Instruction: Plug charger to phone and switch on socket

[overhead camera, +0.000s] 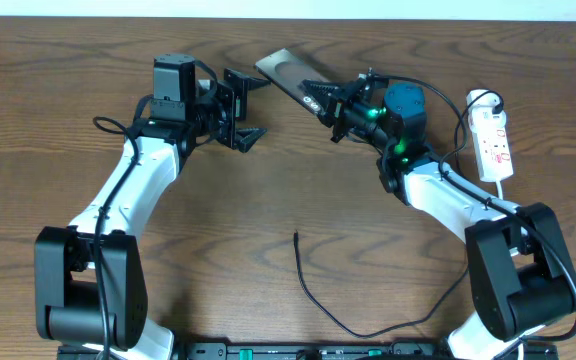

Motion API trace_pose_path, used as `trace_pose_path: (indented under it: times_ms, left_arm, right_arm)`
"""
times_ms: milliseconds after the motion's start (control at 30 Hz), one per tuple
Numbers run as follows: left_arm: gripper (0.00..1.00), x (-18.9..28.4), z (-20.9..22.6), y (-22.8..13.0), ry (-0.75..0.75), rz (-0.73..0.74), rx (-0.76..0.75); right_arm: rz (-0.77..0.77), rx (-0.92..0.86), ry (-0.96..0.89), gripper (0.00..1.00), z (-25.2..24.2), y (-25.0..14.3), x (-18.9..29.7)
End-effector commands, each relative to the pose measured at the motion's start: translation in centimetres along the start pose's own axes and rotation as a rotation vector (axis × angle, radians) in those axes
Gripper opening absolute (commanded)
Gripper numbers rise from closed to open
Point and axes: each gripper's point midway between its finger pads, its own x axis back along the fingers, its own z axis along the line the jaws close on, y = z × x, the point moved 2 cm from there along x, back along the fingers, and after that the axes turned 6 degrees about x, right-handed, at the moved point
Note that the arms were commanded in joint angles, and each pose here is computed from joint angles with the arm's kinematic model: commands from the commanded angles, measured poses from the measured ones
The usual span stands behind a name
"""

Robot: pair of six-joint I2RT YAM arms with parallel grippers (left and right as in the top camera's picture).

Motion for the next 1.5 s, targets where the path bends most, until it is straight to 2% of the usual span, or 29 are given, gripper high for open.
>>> trace_pose_path:
  times_ms: [0, 200, 533, 633, 867, 1233, 1400, 1467]
  left_arm:
    - [0.91, 0.7, -3.3, -0.8, -0.102, -0.009, -0.033]
    - [0.91, 1.1, -5.9, -1.7, -0.206, 0.019, -0.116]
    - [0.91, 1.1, -5.5, -2.6, -0.19, 0.083, -0.124]
    - [0.91, 1.1, -5.5, -2.6, -0.19, 0.082, -0.127]
    - [0.91, 1.2, -6.0, -1.1, -0.213, -0.021, -0.149]
    - [0.9, 1.3, -6.3, 0.0, -0.221, -0.112, -0.293]
    - [0.49, 1.3, -6.4, 0.4, -0.221, -0.15, -0.356]
    - [0.37, 1.4, -6.4, 0.5, -0.221, -0.153, -0.356]
  right_arm:
    - [0.08, -0.069, 0.002, 0.02, 0.5, -2.5, -0.9]
    - [0.049, -0.069, 0.01, 0.02, 0.6, -2.1, -1.0]
    - [-0.146, -0.046, 0.058, 0.01, 1.4, 1.6, -0.3]
    - [-0.157, -0.047, 0.061, 0.01, 1.5, 2.1, 0.0]
    - [-0.049, -0.044, 0.035, 0.02, 1.0, -0.3, -0.8]
    - [0.085, -0.028, 0.018, 0.02, 0.4, -4.8, -2.1]
    - [0.11, -0.024, 0.017, 0.01, 0.3, -5.6, -2.3]
    - [0.116, -0.024, 0.015, 0.01, 0.3, -5.7, -2.3]
